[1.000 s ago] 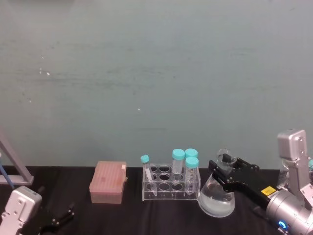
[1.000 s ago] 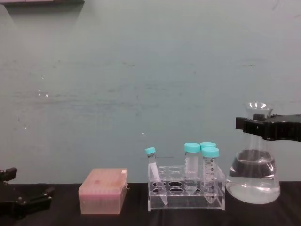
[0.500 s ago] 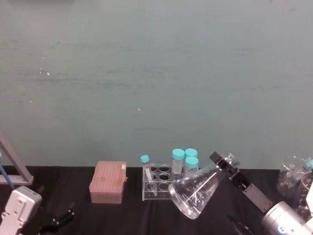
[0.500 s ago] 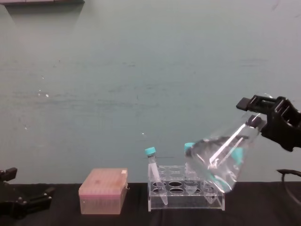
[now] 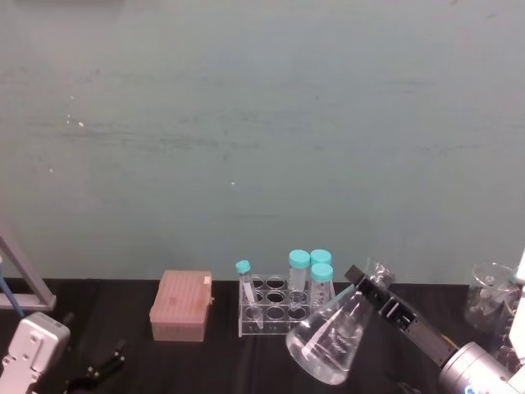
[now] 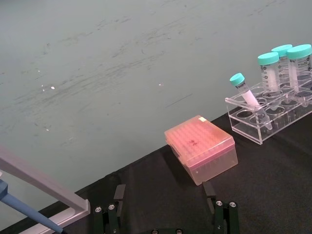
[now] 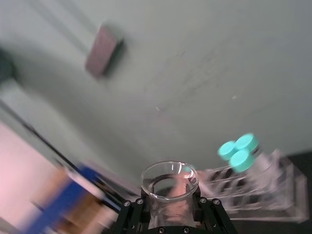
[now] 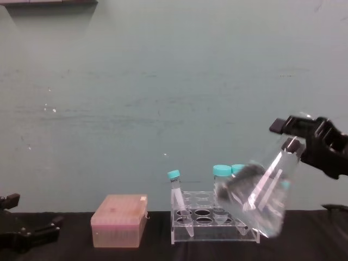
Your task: Pick up the beaker with the right gripper, shake it three times, and then put it down.
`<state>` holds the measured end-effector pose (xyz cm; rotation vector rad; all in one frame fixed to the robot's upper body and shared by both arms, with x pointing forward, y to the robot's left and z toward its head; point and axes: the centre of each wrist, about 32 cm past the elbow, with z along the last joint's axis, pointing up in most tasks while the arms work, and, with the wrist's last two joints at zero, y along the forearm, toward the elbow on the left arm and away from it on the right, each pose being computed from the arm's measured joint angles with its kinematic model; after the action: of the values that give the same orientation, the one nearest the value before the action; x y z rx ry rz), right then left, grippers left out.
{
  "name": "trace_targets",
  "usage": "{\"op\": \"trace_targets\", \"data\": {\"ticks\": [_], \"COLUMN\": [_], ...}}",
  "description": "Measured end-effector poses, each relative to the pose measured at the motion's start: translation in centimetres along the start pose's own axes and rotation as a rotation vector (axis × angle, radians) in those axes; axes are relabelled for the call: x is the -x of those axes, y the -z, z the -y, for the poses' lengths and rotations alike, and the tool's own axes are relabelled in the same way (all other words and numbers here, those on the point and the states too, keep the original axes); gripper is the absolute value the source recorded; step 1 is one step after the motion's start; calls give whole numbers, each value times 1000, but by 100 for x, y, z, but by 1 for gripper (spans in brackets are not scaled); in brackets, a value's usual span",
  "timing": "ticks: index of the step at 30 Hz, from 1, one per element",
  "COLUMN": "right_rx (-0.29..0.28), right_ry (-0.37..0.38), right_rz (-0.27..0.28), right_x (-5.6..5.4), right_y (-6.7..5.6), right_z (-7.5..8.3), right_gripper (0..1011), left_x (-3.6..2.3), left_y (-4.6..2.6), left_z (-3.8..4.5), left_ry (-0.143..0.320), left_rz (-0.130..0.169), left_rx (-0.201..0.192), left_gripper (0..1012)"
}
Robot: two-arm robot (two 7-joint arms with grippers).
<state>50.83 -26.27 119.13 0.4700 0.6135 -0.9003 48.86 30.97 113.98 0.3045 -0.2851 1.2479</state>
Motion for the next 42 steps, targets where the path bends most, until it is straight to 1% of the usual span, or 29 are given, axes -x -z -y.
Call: {"op": "trace_targets", "data": {"ticks": [2,3,5,6,8,9,10,12,13,15,16,18,19,20,23,25,27,29,31,34,35,37,38,40,41,42], "right_rx": [21,40,53,56,87,95,102,120,136,147,158,165,171,172,172,169,158,152,140,133,129,130,129,132,136,138], "right_ry": [8,14,22,25,41,48,51,62,73,84,90,98,102,103,107,106,107,105,93,83,74,64,59,54,51,49], "right_rz": [127,278,460,539,894,1002,1070,1225,1359,1465,1556,1623,1684,1709,1770,1778,1752,1701,1553,1407,1302,1207,1110,1028,969,951], "right_x": [5,20,34,42,64,70,72,67,60,53,45,35,23,16,-3,-7,-10,-10,-7,-6,-7,-14,-23,-36,-47,-50], "right_y": [-53,-99,-152,-178,-273,-300,-318,-354,-384,-407,-422,-435,-444,-446,-451,-452,-458,-452,-436,-414,-394,-377,-359,-333,-314,-307], "right_z": [3,6,16,19,36,40,44,58,68,78,88,97,107,110,117,117,108,100,80,62,49,40,27,14,4,1], "right_gripper": [458,458,458,458,458,458,458,458,458,458,458,458,458,458,458,458,458,458,458,458,458,458,458,458,458,458], "left_x": [0,0,0,0,0,0,0,0,0,0,0,0,0,0,0,0,0,0,0,0,0,0,0,0,0,0], "left_y": [0,0,0,0,0,0,0,0,0,0,0,0,0,0,0,0,0,0,0,0,0,0,0,0,0,0], "left_z": [0,0,0,0,0,0,0,0,0,0,0,0,0,0,0,0,0,0,0,0,0,0,0,0,0,0], "left_ry": [0,0,0,0,0,0,0,0,0,0,0,0,0,0,0,0,0,0,0,0,0,0,0,0,0,0], "left_rz": [0,0,0,0,0,0,0,0,0,0,0,0,0,0,0,0,0,0,0,0,0,0,0,0,0,0], "left_rx": [0,0,0,0,0,0,0,0,0,0,0,0,0,0,0,0,0,0,0,0,0,0,0,0,0,0], "left_gripper": [1000,1000,1000,1000,1000,1000,1000,1000,1000,1000,1000,1000,1000,1000,1000,1000,1000,1000,1000,1000,1000,1000,1000,1000,1000,1000]}}
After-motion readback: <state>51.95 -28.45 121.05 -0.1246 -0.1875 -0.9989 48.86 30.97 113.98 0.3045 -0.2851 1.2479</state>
